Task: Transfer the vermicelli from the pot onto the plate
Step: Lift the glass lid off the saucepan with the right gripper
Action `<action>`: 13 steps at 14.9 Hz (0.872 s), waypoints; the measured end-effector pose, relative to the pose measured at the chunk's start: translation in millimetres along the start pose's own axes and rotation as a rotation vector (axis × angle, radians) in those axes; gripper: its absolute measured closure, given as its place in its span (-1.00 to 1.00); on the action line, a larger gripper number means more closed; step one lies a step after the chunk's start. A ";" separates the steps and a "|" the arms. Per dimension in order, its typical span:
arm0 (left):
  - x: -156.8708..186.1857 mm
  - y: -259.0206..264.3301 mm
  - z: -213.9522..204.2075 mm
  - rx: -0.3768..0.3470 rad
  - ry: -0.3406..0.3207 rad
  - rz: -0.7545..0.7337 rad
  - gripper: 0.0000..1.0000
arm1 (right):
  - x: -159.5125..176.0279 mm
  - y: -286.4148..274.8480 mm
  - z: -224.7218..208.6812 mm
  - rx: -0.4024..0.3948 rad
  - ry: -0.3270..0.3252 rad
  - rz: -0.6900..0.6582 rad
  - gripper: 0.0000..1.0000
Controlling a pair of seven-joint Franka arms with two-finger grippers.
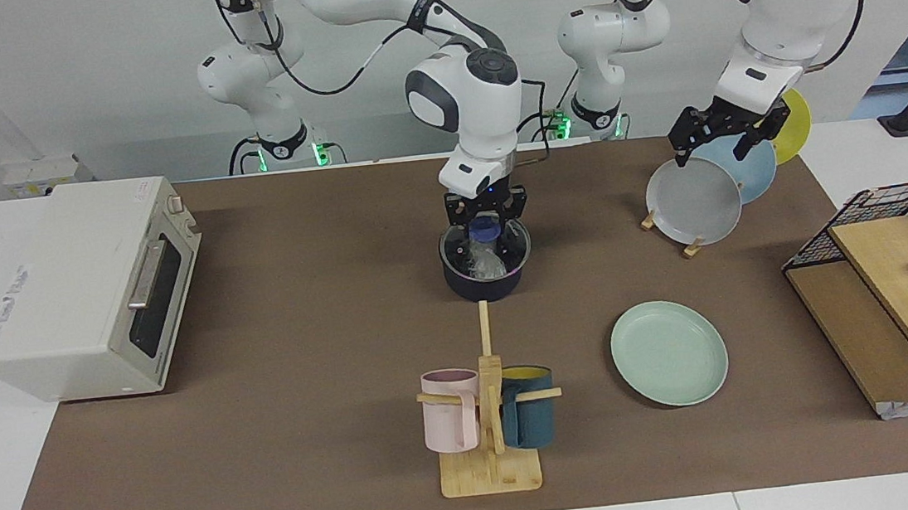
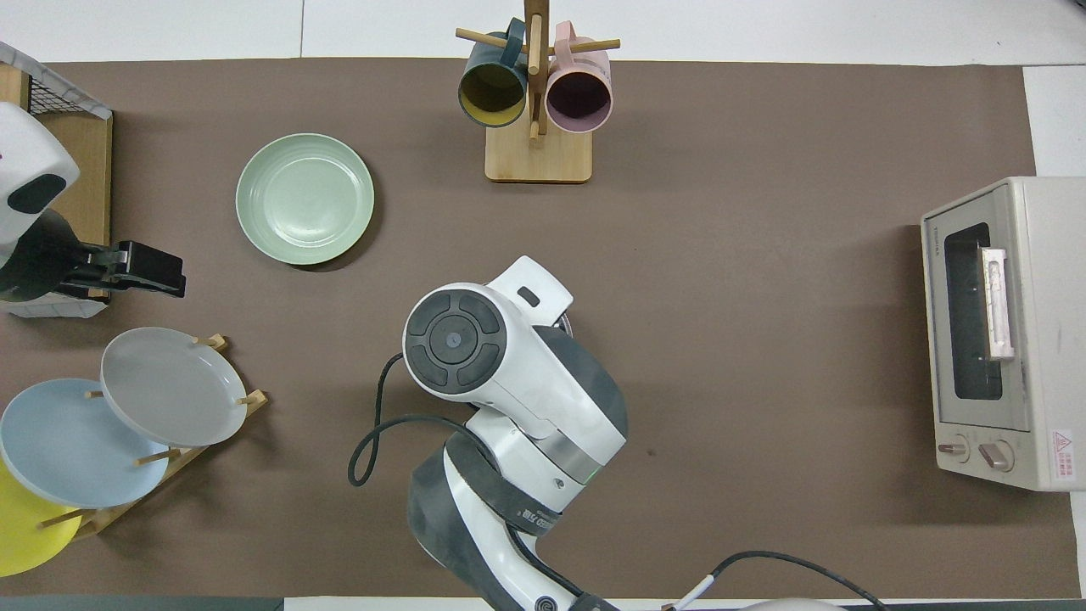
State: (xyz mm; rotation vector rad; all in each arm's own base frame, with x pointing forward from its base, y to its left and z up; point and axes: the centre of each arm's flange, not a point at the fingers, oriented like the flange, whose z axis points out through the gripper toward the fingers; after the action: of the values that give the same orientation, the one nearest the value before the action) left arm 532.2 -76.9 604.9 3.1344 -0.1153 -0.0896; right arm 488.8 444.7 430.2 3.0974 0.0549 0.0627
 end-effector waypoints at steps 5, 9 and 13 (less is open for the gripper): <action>0.0 0.0 0.0 0.000 0.000 0.000 -1.00 | 45.9 68.0 -22.9 -0.019 -0.010 -0.111 -0.32; 0.0 0.0 0.0 0.000 0.000 0.000 -1.00 | 92.6 198.6 -22.5 -0.027 -0.040 -0.197 -0.32; 0.0 0.0 0.0 0.000 0.000 0.000 -1.00 | 104.8 307.4 7.9 -0.020 -0.060 -0.269 -0.32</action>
State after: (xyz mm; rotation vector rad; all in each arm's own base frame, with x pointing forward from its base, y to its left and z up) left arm 532.2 -76.9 604.9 3.1344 -0.1153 -0.0896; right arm 604.5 141.2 439.9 3.0374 0.4639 -0.0386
